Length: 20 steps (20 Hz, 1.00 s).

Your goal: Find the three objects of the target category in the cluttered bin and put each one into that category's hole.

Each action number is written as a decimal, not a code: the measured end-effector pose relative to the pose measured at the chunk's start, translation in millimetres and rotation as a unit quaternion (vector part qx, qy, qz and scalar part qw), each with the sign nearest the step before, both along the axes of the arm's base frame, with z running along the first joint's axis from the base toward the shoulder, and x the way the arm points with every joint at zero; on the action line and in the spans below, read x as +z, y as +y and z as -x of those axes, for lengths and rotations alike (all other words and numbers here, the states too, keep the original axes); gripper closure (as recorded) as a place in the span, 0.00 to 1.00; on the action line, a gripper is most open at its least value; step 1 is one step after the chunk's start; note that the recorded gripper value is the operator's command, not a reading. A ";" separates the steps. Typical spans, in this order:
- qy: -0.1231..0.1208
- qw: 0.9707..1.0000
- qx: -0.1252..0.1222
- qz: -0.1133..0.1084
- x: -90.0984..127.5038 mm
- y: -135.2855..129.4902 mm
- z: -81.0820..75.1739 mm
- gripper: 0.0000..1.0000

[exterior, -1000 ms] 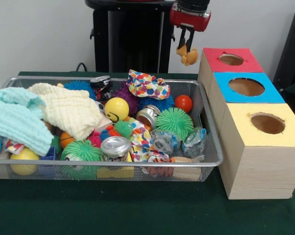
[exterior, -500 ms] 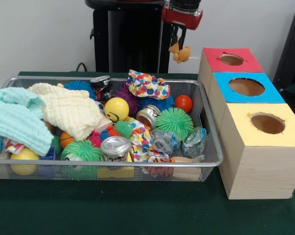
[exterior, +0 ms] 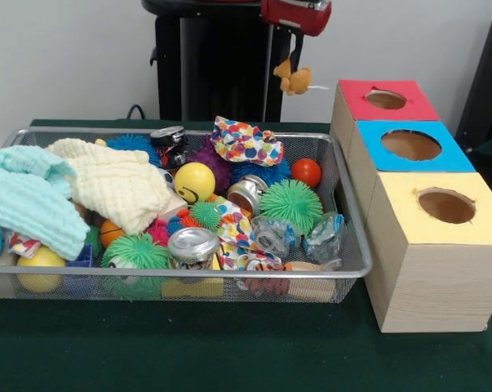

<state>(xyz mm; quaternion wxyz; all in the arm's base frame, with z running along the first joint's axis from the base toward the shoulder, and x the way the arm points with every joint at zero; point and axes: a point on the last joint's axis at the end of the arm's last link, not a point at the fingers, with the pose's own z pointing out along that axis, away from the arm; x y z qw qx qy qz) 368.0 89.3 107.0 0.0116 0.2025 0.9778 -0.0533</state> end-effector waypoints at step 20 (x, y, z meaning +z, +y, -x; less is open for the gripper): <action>0.036 0.999 0.013 0.008 35.9 18.2 -22.6 1.00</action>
